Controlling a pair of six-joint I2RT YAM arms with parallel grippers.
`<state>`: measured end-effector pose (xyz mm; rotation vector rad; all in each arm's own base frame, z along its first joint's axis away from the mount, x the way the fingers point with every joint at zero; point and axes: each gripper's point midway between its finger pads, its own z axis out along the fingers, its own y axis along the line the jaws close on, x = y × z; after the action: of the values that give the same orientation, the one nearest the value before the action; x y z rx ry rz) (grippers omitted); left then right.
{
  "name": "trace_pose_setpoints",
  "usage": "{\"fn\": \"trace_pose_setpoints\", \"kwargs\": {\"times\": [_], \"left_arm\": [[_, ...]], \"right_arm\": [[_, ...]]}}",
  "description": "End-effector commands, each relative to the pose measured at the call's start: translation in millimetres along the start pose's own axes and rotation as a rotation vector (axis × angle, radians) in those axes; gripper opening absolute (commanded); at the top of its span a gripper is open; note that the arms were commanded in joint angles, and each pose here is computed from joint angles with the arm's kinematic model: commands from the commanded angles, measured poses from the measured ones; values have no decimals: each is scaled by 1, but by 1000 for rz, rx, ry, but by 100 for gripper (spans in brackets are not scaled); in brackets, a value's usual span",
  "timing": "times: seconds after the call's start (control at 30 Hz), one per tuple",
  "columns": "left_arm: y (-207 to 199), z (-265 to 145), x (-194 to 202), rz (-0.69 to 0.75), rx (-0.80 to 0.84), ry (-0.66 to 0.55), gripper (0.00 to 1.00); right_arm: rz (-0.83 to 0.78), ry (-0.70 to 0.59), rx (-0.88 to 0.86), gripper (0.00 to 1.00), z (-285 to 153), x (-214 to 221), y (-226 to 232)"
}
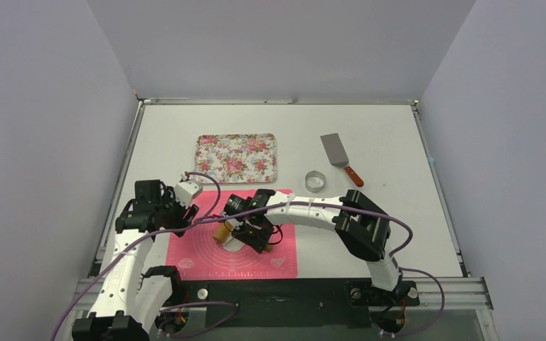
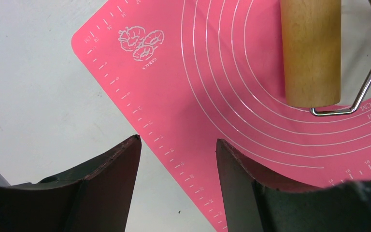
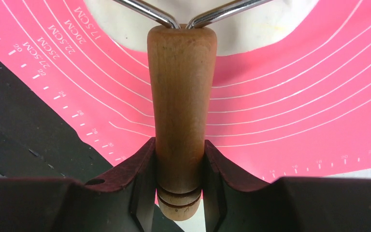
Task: Roll out the dumpling wrappers from the dough
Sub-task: Flatten out the dough on the work surface.
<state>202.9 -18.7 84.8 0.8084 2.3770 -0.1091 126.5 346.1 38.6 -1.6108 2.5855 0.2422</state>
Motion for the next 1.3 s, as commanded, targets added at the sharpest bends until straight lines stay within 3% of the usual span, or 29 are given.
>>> {"fn": "trace_pose_setpoints", "kwargs": {"times": [0.0, 0.2, 0.33, 0.73, 0.87, 1.07, 1.27], "left_arm": [[9, -11, -13, 27, -38, -33, 57], [11, -9, -19, 25, -38, -52, 56], [12, -8, -23, 22, -37, -65, 57], [12, -9, -16, 33, -46, -40, 57], [3, -12, -23, 40, 9, -66, 56], [-28, -33, -64, 103, 202, -230, 56], [-60, -50, -83, 249, 364, -357, 56]], "right_arm": [[-27, -36, -17, 0, -9, -7, 7], [39, 32, -27, 0, -12, 55, 15], [49, 44, -39, 0, -16, 73, 22], [-28, 100, -44, 0, -1, 35, 12], [6, 17, -42, 0, -21, 21, 11], [102, -208, -47, 0, -72, -18, 9], [125, -274, -85, 0, -96, -31, 13]]}}
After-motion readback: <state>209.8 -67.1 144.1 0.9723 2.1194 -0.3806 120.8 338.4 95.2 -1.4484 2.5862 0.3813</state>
